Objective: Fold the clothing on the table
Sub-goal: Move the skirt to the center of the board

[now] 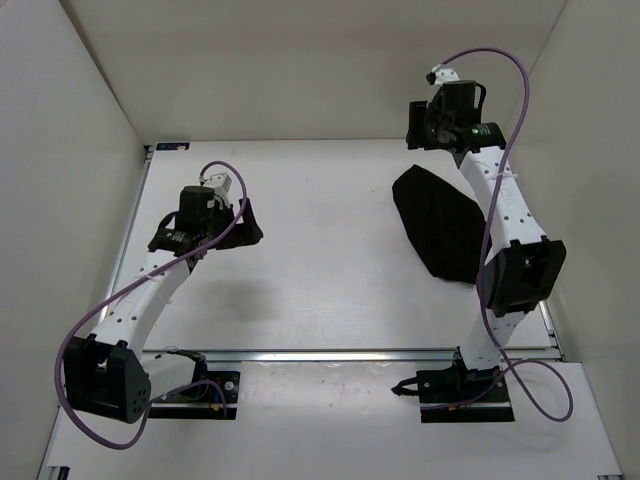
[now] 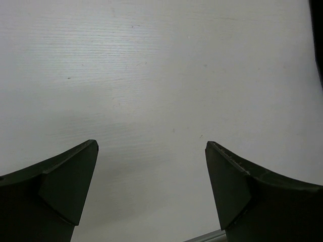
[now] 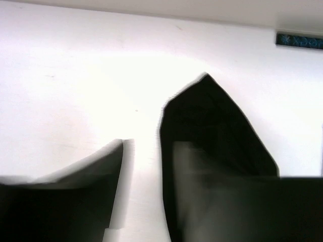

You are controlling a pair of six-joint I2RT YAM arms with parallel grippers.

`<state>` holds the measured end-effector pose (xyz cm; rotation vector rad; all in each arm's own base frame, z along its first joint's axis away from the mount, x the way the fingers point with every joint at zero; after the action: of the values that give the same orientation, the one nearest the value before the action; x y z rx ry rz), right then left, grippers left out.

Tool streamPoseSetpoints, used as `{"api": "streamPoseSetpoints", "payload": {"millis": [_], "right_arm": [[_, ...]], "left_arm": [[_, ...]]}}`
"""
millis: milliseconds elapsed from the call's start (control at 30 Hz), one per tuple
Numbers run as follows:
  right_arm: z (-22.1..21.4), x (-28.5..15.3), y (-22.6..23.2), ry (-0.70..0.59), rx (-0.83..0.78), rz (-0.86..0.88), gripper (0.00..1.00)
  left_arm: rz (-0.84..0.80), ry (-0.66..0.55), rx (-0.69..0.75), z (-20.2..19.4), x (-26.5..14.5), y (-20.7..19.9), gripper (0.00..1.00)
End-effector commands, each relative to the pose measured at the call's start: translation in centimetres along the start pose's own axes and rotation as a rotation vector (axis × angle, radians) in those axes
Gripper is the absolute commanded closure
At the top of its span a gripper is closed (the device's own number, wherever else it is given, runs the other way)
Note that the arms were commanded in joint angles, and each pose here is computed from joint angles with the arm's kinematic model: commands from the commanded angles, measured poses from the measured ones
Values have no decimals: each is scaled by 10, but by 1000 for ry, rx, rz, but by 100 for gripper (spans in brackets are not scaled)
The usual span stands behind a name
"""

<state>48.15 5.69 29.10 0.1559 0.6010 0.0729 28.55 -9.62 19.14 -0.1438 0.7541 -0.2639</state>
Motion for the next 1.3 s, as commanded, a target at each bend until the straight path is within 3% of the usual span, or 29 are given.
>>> {"api": "streamPoseSetpoints", "payload": {"millis": [0,33,133,300,533,567,667,733,833,967,1067,1133,1267], "right_arm": [[8,-25,-7,-32,-37,-58,42],[-4,-21,-16,7,-21,-69,22],[-42,-8,-47,103,45,-116,3],[-112,18,-98,271,155,-218,2],[-160,58,-88,393,114,-212,4],[-161,65,-81,398,95,-203,6],[-168,85,-70,438,50,-213,48],[-175,93,-68,502,30,-258,98],[-144,95,-54,474,22,-251,100],[-64,67,28,292,38,56,100],[-6,2,105,106,-7,355,100],[11,-42,146,19,-61,503,100],[6,-122,188,-88,-110,703,100]], "left_arm": [[-78,-61,33,21,-2,-13,2],[-71,-63,39,22,-1,-11,1],[-72,-44,46,14,-2,-9,1],[-49,-4,60,-3,-2,-2,1],[-6,35,46,-11,0,11,2],[-2,53,42,-15,2,12,1],[1,53,50,-11,4,13,1],[2,68,42,-13,6,15,1],[-1,75,49,-13,8,15,2],[-27,51,51,-5,12,11,1],[-37,37,62,1,12,7,2],[-35,39,79,5,13,4,1],[-35,40,89,15,8,5,1]]}}
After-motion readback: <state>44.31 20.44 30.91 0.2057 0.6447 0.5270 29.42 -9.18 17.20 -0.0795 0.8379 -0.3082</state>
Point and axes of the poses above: each gripper's point midway between its finger pads, its own x axis out along the fingers, its own y axis along the line the jaws close on, z = x × y, the point moved 4 cm from there along -x, back along the fingers, and after that the axes turned 8 degrees about x, right-handed, at the moved point
